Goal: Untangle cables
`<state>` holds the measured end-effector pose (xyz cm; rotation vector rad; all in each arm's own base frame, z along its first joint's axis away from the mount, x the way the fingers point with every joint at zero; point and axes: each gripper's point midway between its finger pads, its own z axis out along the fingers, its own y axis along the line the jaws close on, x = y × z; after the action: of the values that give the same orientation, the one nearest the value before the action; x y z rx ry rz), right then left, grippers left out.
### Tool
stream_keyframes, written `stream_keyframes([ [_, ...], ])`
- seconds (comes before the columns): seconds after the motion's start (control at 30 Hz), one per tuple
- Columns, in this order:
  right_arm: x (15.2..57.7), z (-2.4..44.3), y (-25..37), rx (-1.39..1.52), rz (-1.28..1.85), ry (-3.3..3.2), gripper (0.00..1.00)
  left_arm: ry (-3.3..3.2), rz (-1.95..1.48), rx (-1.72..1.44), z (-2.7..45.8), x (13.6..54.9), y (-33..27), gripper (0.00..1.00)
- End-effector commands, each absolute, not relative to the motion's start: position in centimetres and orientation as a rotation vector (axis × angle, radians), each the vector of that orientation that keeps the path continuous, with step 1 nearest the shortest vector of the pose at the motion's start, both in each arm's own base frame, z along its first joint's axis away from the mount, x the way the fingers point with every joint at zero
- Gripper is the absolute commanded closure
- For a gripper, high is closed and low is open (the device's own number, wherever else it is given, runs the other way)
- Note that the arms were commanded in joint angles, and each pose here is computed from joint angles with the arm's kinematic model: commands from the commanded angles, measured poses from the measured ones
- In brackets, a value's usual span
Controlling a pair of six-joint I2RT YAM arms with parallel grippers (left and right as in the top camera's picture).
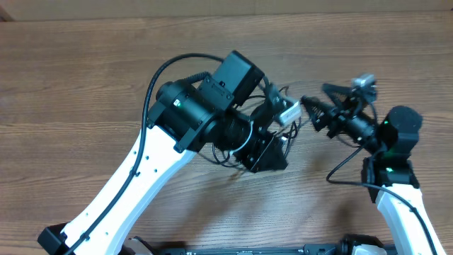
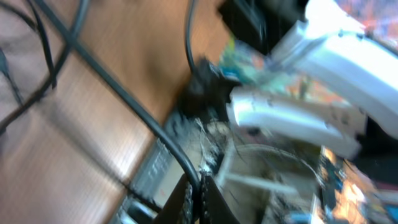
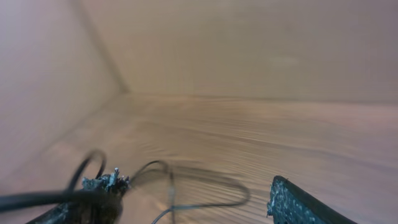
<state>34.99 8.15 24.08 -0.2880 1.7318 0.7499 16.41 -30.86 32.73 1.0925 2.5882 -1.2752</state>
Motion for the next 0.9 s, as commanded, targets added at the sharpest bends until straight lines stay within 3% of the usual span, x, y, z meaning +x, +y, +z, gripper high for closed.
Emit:
stream_keyframes([
  [0.0, 36.6, 23.5, 3.7, -0.087, 0.628, 1.768, 0.24, 2.618, -1.219, 1.133, 32.7, 15.1, -29.8, 0.96],
  [0.33, 36.1, 21.2, -2.0, 0.112, 0.553, 1.851, 0.22, 2.826, -0.736, 0.961, 29.1, 17.8, -25.1, 0.96],
  [0.63, 36.1, 21.2, -2.2, 0.114, 0.555, 1.85, 0.18, 2.871, -0.686, 0.809, 28.9, 19.6, -23.5, 0.96],
  [0.87, 35.8, 20.8, -1.8, 0.111, 0.585, 1.869, 0.06, 2.888, -0.68, 0.72, 28.9, 20.9, -22.2, 0.96],
])
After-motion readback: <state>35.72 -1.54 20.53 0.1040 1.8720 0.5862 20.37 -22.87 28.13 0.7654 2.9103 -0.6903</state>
